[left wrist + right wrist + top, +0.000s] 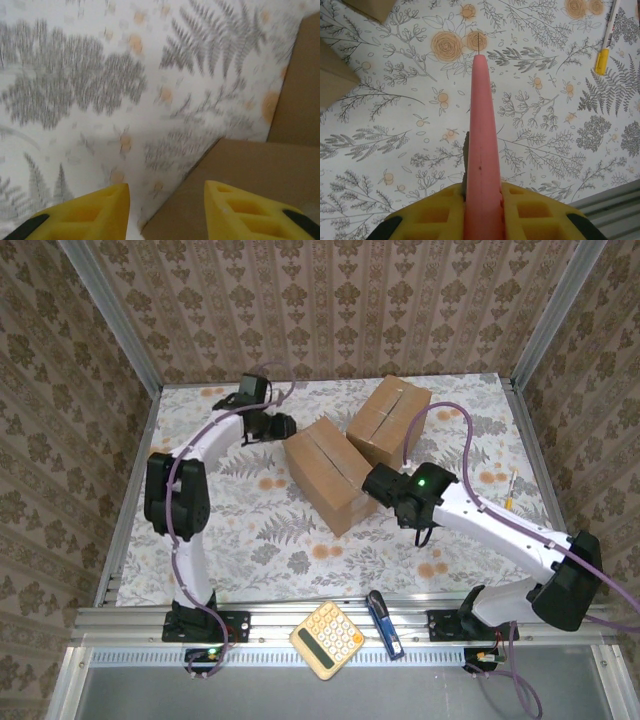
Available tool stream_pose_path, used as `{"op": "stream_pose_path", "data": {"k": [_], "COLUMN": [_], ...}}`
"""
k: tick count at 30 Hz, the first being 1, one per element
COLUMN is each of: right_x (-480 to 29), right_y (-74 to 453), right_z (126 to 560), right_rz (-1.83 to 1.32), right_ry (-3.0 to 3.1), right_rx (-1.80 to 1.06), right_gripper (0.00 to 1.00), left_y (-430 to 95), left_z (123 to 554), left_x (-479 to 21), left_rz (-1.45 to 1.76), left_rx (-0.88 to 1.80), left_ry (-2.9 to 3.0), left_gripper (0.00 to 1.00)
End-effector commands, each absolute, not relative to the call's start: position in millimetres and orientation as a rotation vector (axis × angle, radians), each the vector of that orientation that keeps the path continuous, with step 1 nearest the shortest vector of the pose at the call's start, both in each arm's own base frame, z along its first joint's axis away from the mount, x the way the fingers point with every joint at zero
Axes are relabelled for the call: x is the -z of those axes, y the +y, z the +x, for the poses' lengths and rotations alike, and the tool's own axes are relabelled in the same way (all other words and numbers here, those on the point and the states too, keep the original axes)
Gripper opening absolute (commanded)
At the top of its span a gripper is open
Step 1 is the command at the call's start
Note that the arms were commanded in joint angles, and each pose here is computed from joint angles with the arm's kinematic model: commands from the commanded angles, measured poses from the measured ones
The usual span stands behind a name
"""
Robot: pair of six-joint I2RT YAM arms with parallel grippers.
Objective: Unpack the express box
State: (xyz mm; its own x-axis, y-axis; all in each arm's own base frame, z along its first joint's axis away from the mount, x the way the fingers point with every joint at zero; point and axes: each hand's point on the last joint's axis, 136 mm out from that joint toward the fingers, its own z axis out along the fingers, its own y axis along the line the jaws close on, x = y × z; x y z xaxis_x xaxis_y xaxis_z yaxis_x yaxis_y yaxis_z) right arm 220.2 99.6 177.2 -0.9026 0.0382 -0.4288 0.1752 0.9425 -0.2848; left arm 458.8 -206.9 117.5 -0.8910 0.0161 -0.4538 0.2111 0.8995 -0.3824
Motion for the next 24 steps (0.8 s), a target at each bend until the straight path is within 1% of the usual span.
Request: {"op": "stream_pose_path", "data": {"k": [1, 11, 18, 24], "right_x": [-174, -162, -157, -151], "right_y": [98, 110, 115, 119], "right_z": [231, 271, 300, 310], "right_rz": [0.233, 0.285, 0.309, 0.301], "right_ry": [2.638, 2.608, 2.587, 2.599], "right_rx": [0.455, 0.483, 0.516, 0.53], "right_gripper": [0.0, 0.0, 0.0, 0.0], "left_y": [-205, -196, -200, -199], "left_z": [447, 399, 378, 367], "left_x": [-138, -136, -126, -122], "left_rz": [0.172, 0.118, 0.132, 0.118], "left_rx": [0.609, 0.659, 0.686, 0.699], "left_ry": [2.553, 2.536, 2.548, 2.557], "left_gripper": [0.42, 0.43, 0.43, 0.43]}}
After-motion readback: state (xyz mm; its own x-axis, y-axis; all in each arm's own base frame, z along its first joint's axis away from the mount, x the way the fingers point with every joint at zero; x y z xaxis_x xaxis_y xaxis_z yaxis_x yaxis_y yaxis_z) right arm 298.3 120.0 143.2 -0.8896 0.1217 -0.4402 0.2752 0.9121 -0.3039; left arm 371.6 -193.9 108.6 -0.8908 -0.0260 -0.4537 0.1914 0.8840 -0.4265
